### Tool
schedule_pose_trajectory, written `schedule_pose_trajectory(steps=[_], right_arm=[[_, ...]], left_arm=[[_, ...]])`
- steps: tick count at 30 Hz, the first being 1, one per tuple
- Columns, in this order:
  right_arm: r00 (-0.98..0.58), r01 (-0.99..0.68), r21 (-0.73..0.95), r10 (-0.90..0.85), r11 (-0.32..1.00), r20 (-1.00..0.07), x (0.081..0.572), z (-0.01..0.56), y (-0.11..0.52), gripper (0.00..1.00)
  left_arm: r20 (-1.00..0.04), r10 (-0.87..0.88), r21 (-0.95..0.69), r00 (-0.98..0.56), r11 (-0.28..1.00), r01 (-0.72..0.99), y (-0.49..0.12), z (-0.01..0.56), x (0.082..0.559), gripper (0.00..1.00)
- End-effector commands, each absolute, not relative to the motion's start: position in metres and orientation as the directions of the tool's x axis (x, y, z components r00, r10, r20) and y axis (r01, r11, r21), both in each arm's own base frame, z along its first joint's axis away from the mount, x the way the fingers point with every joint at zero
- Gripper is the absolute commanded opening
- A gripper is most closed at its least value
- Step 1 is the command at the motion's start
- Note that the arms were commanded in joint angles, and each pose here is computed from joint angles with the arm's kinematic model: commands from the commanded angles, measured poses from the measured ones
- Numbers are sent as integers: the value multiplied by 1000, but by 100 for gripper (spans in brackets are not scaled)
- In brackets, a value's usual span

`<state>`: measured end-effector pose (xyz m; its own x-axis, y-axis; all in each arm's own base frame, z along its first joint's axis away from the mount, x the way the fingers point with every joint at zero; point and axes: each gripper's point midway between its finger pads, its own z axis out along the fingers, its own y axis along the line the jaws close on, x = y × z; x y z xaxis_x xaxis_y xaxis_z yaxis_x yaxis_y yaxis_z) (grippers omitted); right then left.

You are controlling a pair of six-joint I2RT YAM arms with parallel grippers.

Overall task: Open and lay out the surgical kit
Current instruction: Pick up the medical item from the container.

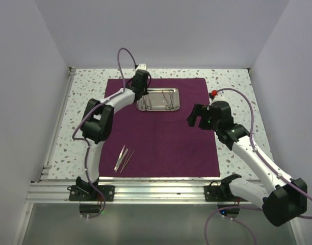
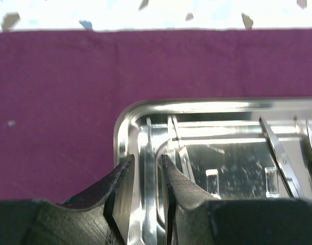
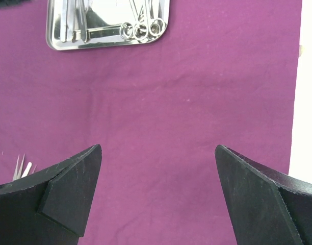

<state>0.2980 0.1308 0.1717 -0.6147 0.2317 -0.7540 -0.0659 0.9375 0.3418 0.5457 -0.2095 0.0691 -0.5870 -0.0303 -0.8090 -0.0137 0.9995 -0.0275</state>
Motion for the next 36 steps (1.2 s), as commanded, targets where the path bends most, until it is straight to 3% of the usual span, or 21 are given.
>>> schedule_pose_trajectory(steps=[1,36], right_arm=[[-608,-86,366,242,927,-756,302,174,138,97],[-615,-73,354,237,932,-752,305,170,137,97]], left_arm=[[-854,-23,-44,-520,999,28,-207,103,577,31],[-777,-52,-69,-627,998,4,-206,23,582,23]])
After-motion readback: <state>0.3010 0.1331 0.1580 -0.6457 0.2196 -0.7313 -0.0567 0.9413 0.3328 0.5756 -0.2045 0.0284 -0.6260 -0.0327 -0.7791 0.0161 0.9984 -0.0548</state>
